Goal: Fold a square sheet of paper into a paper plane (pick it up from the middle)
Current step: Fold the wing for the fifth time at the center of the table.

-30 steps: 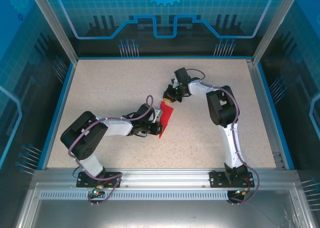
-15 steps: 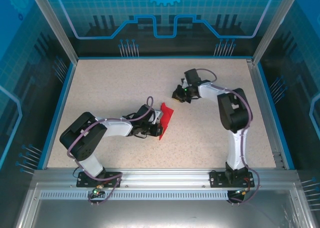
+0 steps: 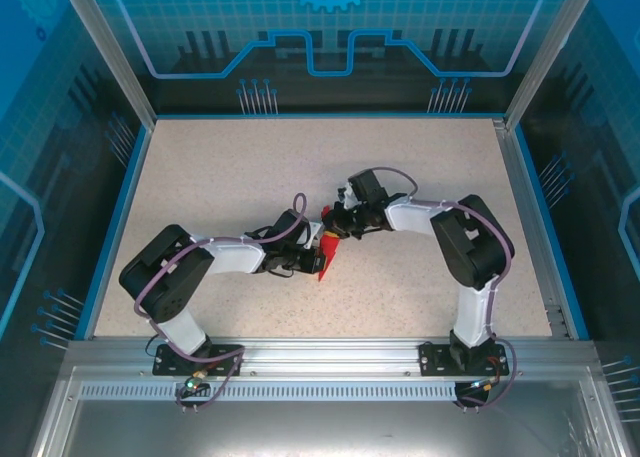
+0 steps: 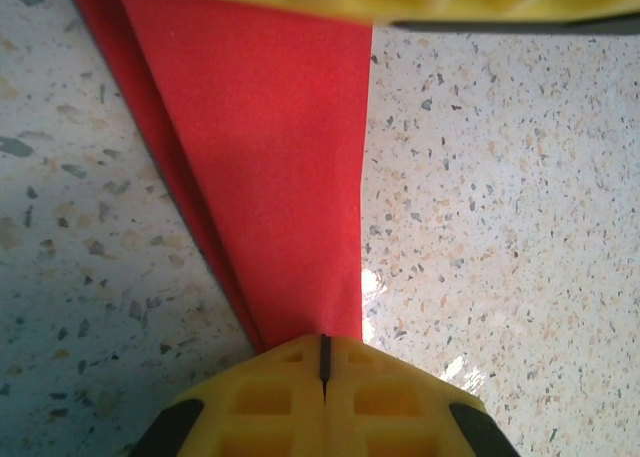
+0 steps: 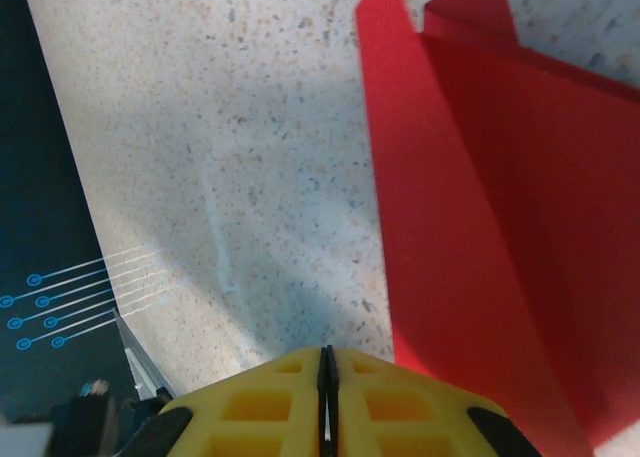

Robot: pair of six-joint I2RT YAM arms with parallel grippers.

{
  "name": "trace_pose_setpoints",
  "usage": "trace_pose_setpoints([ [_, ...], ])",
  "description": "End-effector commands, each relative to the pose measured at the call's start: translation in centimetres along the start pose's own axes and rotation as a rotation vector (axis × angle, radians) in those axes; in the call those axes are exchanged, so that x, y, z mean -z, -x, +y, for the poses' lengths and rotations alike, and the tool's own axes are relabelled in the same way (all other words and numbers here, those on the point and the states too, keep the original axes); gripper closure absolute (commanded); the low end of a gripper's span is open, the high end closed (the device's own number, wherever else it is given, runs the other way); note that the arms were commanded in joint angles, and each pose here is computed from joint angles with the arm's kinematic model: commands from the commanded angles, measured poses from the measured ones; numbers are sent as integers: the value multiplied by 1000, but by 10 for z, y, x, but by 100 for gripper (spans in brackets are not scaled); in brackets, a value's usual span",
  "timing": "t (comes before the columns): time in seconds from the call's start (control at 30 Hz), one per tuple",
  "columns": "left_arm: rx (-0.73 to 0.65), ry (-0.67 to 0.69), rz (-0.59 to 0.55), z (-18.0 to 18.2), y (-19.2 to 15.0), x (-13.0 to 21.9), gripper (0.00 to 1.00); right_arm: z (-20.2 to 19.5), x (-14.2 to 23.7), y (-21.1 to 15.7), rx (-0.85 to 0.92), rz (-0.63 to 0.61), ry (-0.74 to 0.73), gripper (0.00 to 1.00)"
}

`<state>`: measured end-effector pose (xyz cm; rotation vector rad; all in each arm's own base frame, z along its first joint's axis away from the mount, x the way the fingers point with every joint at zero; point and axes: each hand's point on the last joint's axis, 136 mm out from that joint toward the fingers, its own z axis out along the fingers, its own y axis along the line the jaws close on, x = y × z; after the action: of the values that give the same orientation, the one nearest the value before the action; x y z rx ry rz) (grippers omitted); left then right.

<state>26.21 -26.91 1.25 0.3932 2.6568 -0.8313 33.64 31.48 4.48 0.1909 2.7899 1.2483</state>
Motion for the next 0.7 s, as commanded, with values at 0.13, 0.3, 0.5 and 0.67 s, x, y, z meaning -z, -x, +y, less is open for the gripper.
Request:
trace_pose_setpoints([
  [0.13, 98, 116, 289, 34, -89, 0, 100, -15, -27, 16, -2, -7, -74, 89],
  [0.3, 94, 118, 301, 35, -92, 2, 100, -35, -32, 34, 23, -41, -195, 89],
  [0.5, 105, 123, 308, 38, -99, 4, 100, -51, -33, 68, -13, -107, -237, 89],
  [0.67, 114, 124, 315, 38, -102, 4, 100, -50, -31, 95, -8, -147, -261, 89],
])
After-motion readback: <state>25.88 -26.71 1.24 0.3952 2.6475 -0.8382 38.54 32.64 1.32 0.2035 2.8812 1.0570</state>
